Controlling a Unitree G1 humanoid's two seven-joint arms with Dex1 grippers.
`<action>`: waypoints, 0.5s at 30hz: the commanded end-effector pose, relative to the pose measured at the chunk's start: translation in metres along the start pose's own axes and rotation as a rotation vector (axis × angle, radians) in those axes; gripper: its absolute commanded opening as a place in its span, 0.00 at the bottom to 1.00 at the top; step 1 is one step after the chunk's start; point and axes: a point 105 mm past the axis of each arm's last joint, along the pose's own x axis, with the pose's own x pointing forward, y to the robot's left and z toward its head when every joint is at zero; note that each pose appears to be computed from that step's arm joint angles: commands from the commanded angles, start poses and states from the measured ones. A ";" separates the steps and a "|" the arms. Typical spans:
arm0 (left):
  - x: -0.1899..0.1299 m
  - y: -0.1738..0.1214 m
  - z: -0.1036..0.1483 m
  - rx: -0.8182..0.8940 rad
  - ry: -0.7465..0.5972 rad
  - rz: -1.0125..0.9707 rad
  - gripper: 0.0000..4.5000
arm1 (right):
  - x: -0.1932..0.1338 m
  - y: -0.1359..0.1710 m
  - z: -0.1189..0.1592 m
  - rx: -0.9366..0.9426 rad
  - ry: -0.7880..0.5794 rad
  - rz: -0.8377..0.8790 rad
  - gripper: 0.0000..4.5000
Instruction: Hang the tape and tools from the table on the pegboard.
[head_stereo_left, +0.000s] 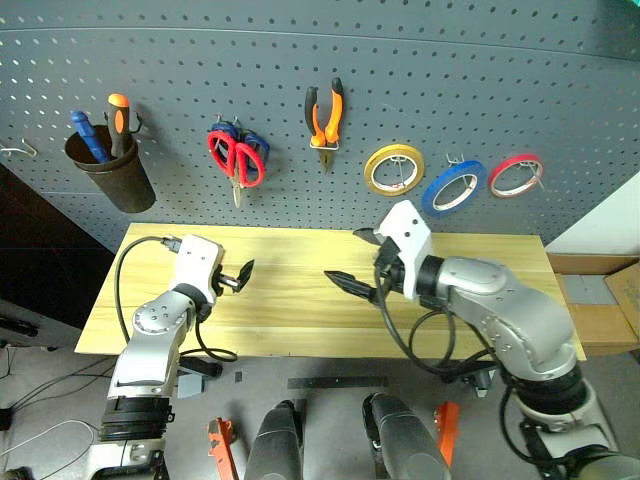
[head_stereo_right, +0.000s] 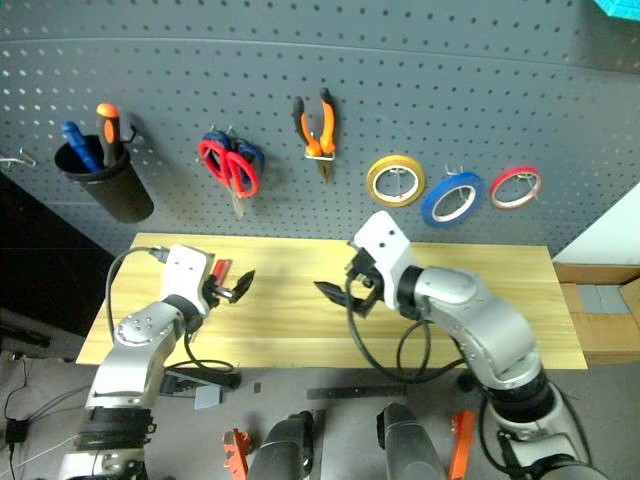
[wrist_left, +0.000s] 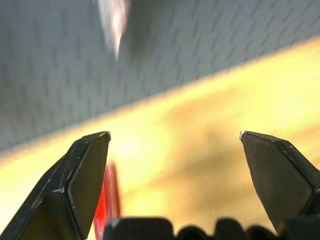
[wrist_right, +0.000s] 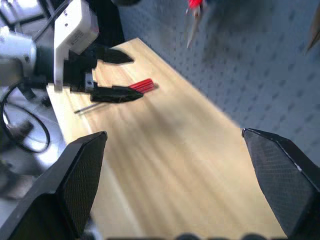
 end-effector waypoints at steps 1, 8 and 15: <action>0.000 0.036 -0.003 -0.078 0.063 0.082 0.99 | 0.015 0.007 0.000 0.071 0.035 -0.028 1.00; 0.016 0.055 -0.020 -0.160 0.187 0.106 0.99 | 0.044 0.017 0.002 0.098 0.075 -0.046 1.00; 0.035 0.042 -0.036 -0.202 0.280 0.075 0.99 | 0.051 0.023 0.015 0.034 0.070 -0.022 1.00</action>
